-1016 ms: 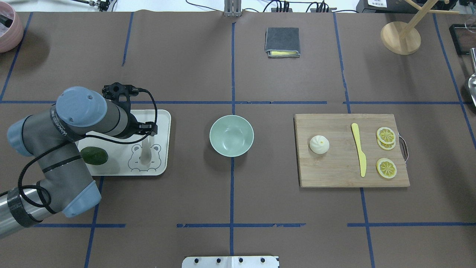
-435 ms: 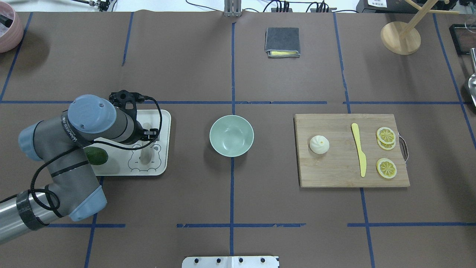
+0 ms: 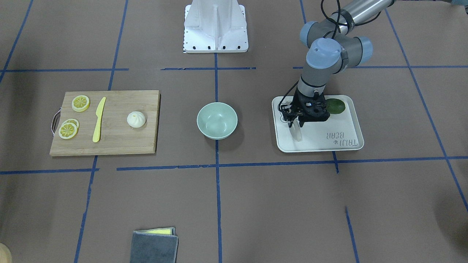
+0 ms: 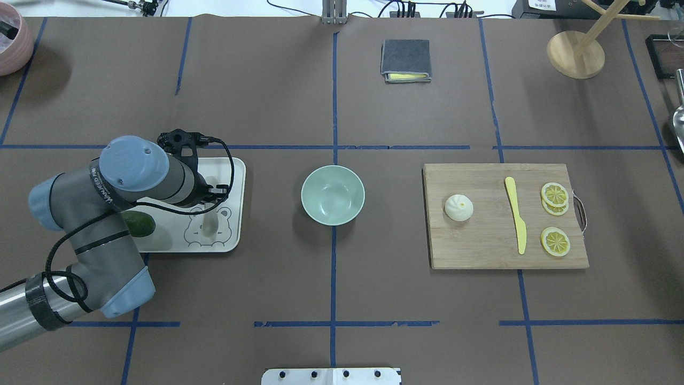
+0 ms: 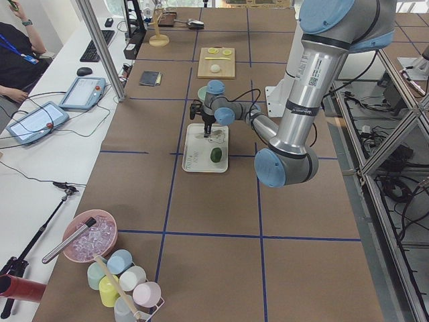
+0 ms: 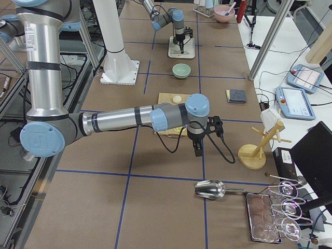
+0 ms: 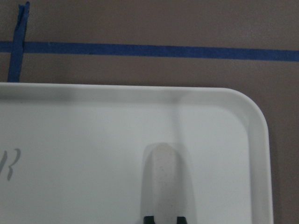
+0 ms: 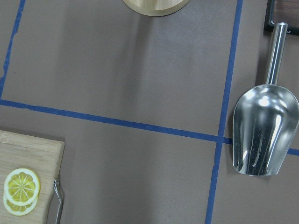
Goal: Put spoon and bun in bowl
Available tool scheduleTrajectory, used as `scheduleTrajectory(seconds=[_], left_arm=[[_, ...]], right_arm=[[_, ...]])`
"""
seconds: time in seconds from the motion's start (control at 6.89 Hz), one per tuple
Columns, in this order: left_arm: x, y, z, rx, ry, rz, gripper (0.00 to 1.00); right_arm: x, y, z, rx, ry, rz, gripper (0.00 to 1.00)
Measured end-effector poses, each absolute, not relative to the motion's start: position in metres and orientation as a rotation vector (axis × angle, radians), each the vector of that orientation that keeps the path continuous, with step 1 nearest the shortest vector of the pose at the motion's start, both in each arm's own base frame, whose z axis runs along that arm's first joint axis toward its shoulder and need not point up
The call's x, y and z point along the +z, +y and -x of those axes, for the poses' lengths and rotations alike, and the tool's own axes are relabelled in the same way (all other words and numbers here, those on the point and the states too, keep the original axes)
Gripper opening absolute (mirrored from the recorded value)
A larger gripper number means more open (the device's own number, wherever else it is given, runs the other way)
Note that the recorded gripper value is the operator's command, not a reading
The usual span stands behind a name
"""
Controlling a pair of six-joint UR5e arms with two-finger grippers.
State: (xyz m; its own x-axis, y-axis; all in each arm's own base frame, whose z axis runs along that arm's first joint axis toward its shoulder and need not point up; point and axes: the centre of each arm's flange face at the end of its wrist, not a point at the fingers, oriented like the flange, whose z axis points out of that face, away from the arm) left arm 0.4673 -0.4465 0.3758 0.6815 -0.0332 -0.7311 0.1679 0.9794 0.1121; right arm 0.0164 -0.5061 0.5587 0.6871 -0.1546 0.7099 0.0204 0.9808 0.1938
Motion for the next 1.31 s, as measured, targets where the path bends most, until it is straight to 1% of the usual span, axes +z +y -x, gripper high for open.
scheduleTrajectory(seconds=[0.29, 0.58, 0.87, 1.31], left_arm=[[0.36, -0.448, -0.467, -0.121, 0.809, -0.181, 0.0], [0.299, -0.459, -0.483, -0.166, 0.784, -0.15, 0.0], [0.24, -0.468, -0.495, -0.308, 0.806, -0.095, 0.0], [0.191, -0.487, -0.536, -0.543, 0.801, -0.01, 0.0]], right_arm=[[0.559, -0.505, -0.016, -0.098, -0.808, -0.175, 1.0], [0.56, -0.504, -0.017, -0.096, -0.808, -0.174, 1.0], [0.561, -0.504, -0.017, -0.095, -0.808, -0.171, 1.0], [0.56, -0.503, -0.017, -0.095, -0.808, -0.172, 1.0]])
